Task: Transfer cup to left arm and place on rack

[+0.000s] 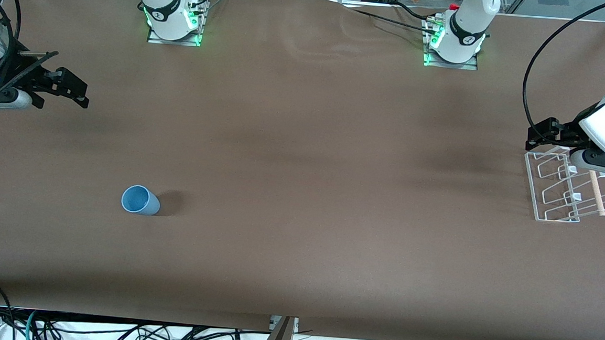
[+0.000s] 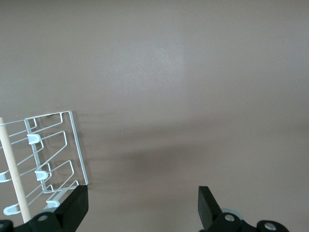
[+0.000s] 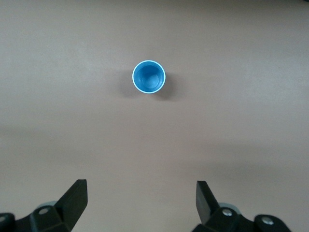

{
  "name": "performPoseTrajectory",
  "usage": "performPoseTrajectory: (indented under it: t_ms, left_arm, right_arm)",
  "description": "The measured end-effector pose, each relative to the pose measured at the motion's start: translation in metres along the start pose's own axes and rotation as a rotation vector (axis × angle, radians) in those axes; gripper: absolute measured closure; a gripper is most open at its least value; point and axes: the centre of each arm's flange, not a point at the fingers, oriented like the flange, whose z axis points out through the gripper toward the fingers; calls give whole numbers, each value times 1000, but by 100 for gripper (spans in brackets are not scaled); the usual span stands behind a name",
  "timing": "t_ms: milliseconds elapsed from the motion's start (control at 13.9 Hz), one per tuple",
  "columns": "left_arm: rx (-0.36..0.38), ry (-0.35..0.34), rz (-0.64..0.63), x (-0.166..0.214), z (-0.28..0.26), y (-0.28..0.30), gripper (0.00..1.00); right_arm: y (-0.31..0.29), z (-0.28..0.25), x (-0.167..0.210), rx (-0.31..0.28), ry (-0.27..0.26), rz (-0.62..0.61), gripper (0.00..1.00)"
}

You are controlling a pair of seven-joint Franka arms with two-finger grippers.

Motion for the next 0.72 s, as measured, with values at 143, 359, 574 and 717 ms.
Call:
performPoseTrajectory:
  t_ms: [143, 359, 574, 717]
  left_arm:
    - [0, 0, 0, 0, 0, 0, 0]
    - [0, 0, 0, 0, 0, 0, 0]
    - [0, 0, 0, 0, 0, 0, 0]
    - [0, 0, 0, 0, 0, 0, 0]
  right_arm:
    - [-1, 3, 3, 0, -11, -2, 0]
    - [-2, 8, 0, 1, -51, -3, 0]
    - [-2, 6, 0, 1, -52, -3, 0]
    - [-2, 6, -1, 1, -54, -3, 0]
